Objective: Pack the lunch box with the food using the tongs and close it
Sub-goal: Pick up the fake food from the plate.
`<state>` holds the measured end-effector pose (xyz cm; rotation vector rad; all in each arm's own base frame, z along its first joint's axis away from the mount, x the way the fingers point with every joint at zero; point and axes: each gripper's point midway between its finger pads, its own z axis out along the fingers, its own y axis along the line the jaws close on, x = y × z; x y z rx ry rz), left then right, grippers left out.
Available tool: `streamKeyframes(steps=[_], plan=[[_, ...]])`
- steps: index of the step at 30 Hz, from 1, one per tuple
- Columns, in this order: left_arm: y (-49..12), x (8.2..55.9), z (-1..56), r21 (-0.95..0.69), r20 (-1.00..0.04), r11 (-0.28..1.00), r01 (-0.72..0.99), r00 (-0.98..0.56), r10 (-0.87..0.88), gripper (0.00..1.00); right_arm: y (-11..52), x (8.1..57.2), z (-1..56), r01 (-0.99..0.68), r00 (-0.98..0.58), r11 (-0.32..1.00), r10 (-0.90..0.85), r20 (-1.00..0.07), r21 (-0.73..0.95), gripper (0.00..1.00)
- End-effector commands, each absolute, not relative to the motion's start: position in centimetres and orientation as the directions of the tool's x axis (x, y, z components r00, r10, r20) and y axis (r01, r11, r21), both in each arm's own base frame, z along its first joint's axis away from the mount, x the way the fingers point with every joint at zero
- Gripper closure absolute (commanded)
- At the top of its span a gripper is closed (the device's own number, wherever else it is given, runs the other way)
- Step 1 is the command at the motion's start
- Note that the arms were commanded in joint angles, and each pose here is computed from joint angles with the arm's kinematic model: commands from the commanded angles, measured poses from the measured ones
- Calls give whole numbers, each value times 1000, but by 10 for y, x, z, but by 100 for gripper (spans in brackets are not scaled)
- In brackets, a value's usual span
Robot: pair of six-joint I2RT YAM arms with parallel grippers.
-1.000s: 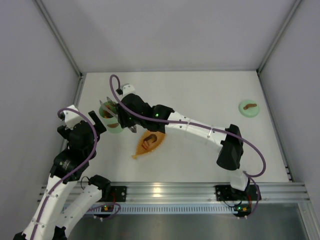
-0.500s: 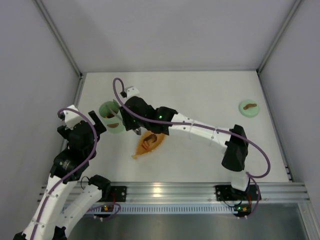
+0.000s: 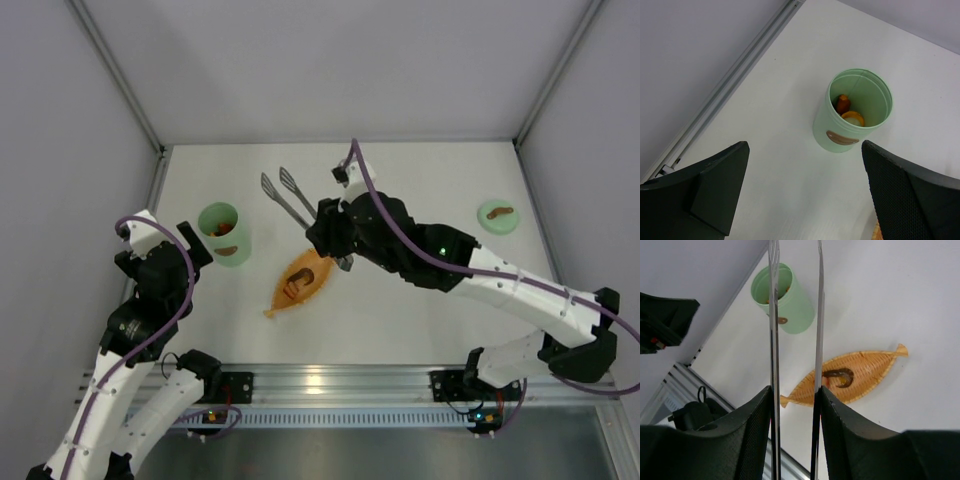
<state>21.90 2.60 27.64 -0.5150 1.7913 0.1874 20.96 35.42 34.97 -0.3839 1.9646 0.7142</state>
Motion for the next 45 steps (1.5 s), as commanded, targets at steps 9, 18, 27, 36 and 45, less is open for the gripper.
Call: streamKeyframes(steps=[9, 18, 27, 36, 45], plan=[[28, 220, 277, -131, -952, 887, -443, -193, -237, 1, 306, 167, 225, -499, -654, 809, -117, -747, 310, 61], [28, 220, 276, -126, -952, 887, -445, -198, -234, 1, 316, 146, 183, -523, -698, 787, -176, -694, 327, 60], [28, 220, 275, -125, -952, 887, -445, -199, -234, 1, 337, 132, 171, -567, -701, 743, -209, -681, 356, 57], [28, 220, 276, -127, -952, 887, -444, -196, -235, 1, 349, 134, 150, -568, -710, 751, -239, -662, 337, 53], [28, 220, 276, -127, -952, 886, -446, -196, -235, 1, 351, 139, 139, -560, -711, 764, -246, -658, 319, 56]])
